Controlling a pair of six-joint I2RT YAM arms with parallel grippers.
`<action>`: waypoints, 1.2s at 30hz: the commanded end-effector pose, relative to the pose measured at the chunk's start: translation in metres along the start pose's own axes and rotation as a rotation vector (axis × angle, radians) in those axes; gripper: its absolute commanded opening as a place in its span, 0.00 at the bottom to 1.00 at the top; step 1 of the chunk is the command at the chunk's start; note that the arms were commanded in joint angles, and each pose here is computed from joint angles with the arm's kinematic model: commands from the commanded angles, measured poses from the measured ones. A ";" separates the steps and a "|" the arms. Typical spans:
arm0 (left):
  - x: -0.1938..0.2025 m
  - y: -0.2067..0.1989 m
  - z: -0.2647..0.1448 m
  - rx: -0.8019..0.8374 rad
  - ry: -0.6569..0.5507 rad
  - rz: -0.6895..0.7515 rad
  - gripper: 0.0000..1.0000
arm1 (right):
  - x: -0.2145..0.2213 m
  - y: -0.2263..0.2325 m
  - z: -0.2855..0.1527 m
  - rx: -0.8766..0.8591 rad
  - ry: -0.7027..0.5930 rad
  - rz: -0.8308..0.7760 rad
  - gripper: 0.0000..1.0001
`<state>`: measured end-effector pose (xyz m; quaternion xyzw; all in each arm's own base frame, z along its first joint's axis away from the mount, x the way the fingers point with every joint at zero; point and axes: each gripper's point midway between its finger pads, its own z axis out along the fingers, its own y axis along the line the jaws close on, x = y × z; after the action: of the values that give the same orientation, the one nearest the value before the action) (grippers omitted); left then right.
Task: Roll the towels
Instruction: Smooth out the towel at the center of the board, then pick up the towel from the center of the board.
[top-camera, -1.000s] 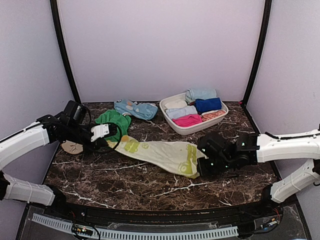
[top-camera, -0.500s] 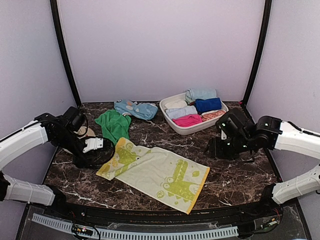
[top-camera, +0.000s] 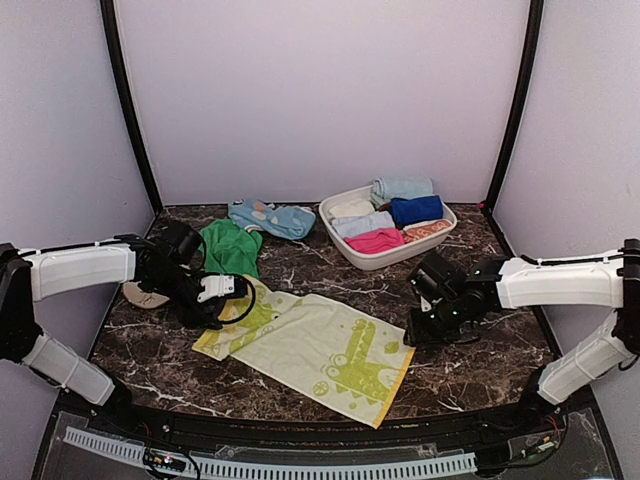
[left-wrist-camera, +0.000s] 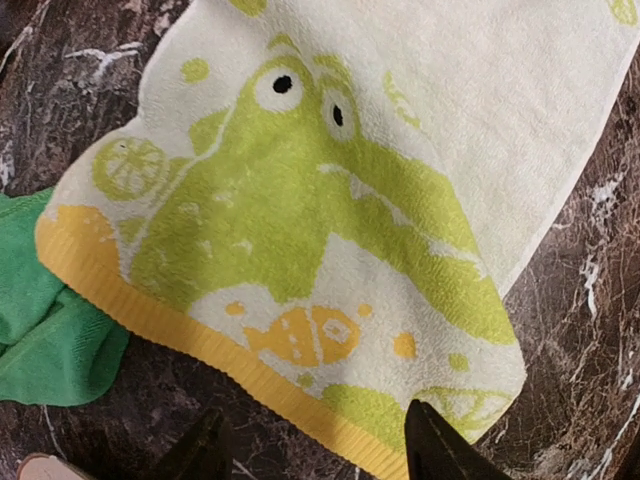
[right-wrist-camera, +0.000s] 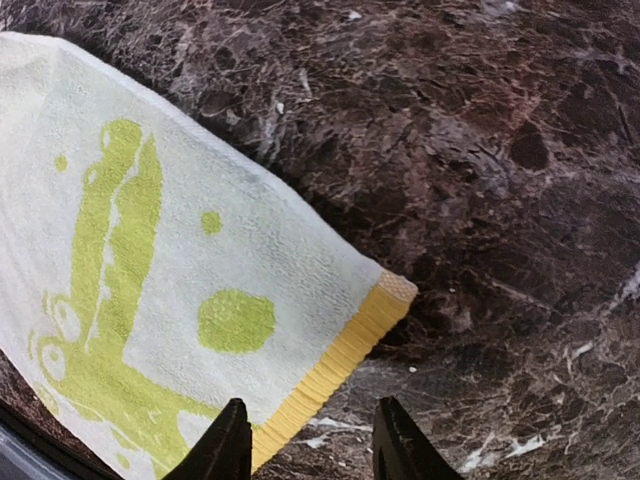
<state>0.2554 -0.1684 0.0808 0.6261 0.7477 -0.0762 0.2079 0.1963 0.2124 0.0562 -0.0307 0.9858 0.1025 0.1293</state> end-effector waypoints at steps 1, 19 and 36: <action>0.010 -0.004 0.013 -0.032 0.014 0.045 0.61 | -0.008 0.017 0.013 -0.064 -0.001 -0.031 0.38; 0.043 -0.047 0.019 0.067 0.076 0.014 0.60 | -0.057 -0.051 0.049 0.202 0.037 -0.075 0.13; -0.047 0.071 -0.004 -0.106 -0.038 -0.132 0.60 | -0.123 -0.059 0.000 0.201 -0.078 -0.093 0.30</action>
<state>0.2851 -0.1817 0.1145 0.5913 0.7657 -0.0639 0.2449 0.3146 0.1576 0.0584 -0.0475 0.9862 -0.0133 0.1579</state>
